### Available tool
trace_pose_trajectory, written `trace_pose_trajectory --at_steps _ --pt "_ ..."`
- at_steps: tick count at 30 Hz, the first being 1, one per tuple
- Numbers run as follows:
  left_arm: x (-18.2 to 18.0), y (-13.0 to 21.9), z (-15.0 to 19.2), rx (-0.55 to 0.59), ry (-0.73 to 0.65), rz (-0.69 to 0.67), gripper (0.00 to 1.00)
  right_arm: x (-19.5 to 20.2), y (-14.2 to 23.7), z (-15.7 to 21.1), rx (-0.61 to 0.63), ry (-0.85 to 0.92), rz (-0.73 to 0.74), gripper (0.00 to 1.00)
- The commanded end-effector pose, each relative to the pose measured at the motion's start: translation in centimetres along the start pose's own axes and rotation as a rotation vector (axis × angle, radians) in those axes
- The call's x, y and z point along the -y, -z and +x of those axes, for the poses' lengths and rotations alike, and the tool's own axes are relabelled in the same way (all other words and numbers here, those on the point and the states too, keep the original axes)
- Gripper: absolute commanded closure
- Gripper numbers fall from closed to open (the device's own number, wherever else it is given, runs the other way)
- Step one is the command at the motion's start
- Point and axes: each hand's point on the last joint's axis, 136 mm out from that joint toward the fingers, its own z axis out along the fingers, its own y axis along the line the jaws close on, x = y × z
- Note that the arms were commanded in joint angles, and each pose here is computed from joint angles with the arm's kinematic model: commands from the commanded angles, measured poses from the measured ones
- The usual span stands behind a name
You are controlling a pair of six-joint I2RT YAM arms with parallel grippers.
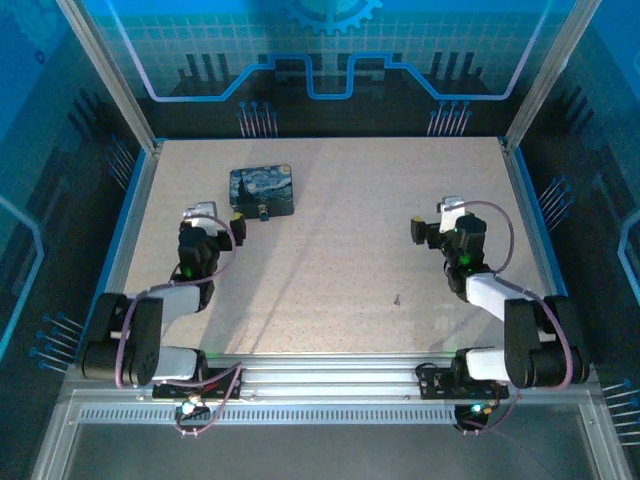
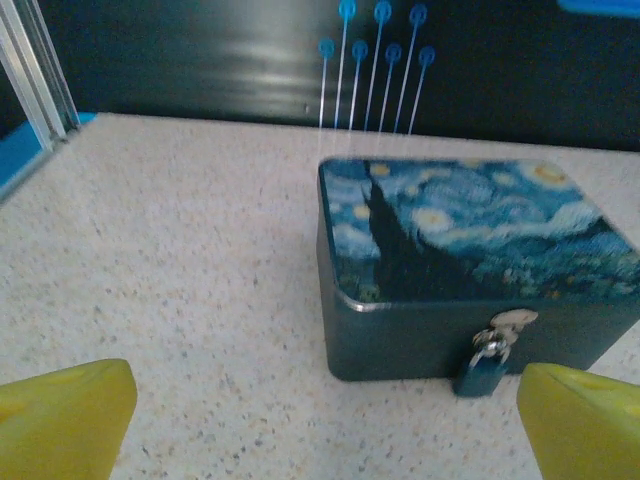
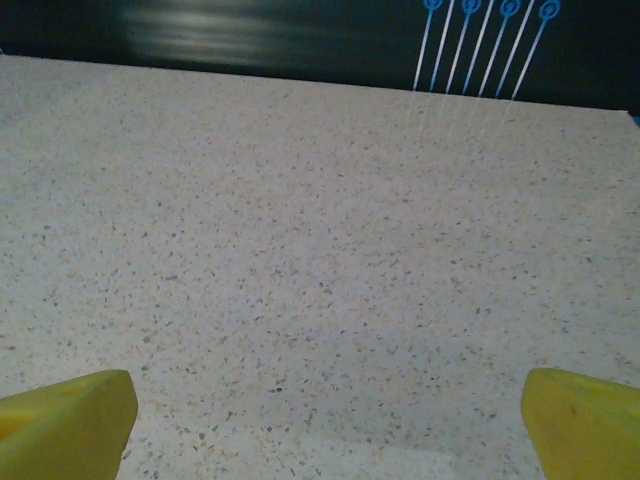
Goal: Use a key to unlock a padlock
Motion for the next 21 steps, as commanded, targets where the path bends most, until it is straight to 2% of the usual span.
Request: trace_pose_trajectory --at_steps 1,6,11,17,21 --pt "-0.8 0.8 -1.9 0.0 0.037 -0.049 0.01 -0.3 0.8 -1.4 -0.022 -0.048 -0.002 0.0" --pt "-1.9 0.8 -4.5 -0.114 0.184 -0.136 0.01 -2.3 1.5 -3.3 -0.06 -0.172 -0.092 0.0" --pt "-2.4 -0.4 -5.6 -0.27 0.339 -0.145 0.01 -7.2 1.3 -4.2 -0.157 -0.279 -0.282 0.0" --pt "-3.1 -3.6 -5.9 -0.395 0.473 -0.094 0.01 -14.9 0.1 -4.7 -0.266 -0.307 -0.491 0.0" --pt "-2.8 -6.9 -5.1 -0.463 0.577 0.0 0.01 -19.1 -1.1 -4.8 -0.312 -0.319 -0.578 0.0"
